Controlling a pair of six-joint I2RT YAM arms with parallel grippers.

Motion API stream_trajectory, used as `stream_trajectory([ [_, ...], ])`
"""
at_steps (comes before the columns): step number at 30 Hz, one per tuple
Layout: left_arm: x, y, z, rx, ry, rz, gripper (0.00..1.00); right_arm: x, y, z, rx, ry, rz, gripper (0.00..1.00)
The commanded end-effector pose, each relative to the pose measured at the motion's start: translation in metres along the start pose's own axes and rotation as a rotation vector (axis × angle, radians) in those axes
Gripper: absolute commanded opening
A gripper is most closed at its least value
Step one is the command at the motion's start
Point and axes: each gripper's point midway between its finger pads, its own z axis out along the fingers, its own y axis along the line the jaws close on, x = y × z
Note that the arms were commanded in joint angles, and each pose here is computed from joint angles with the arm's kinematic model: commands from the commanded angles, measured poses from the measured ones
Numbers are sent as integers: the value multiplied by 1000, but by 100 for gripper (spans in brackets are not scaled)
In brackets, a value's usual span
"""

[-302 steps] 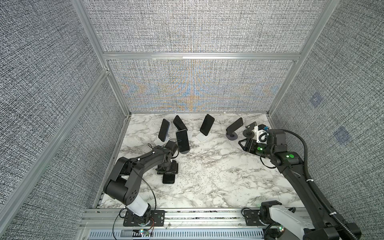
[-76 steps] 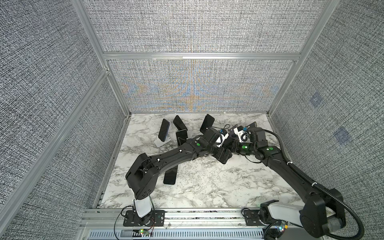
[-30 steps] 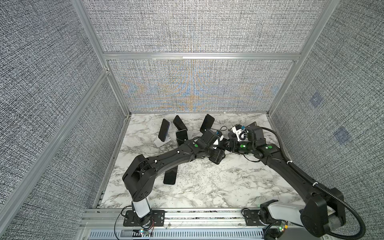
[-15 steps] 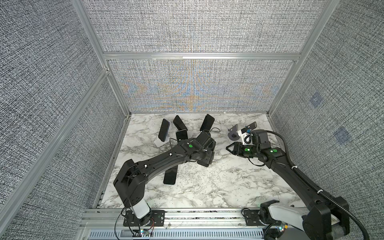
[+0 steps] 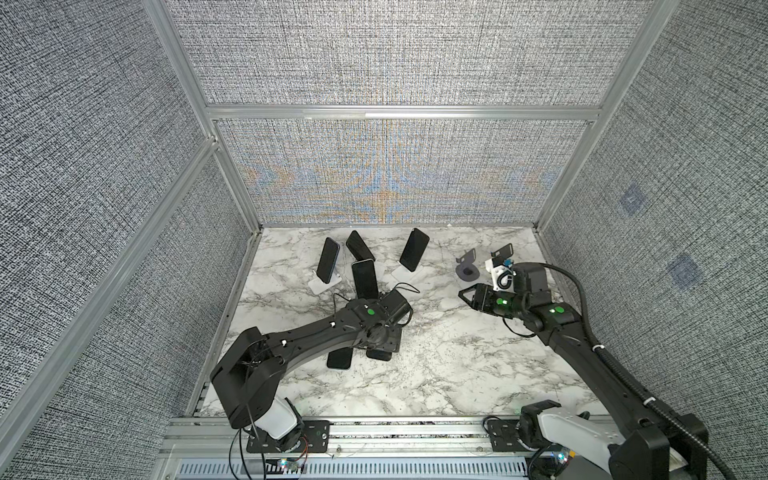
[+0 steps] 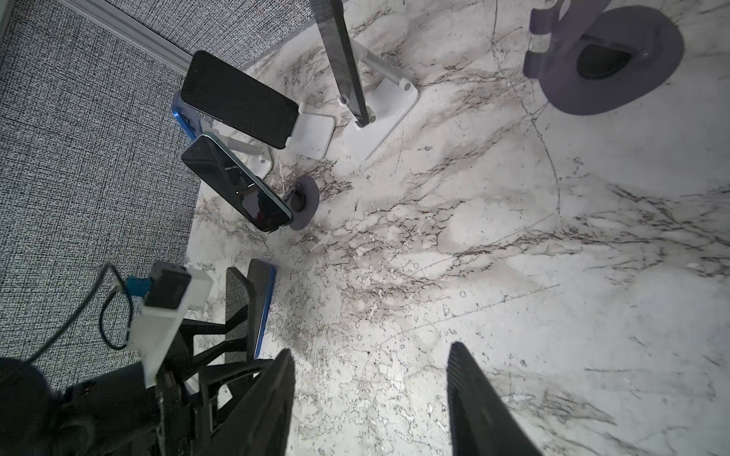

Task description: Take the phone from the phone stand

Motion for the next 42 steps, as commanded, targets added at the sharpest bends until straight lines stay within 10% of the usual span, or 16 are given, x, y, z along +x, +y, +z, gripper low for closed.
stream_trajectory([
  [1, -3, 6, 11, -25, -11, -4, 1, 3, 2, -2, -18, -3, 27, 51],
  [14, 8, 20, 45, -2, 23, -38, 5, 8, 3, -11, 19, -14, 36, 51],
  [28, 21, 36, 61, -66, 43, -109, 51, 10, 6, -6, 23, -6, 5, 51],
  [42, 26, 38, 58, -66, 55, -111, 75, 15, 1, -4, 40, 11, 11, 51],
])
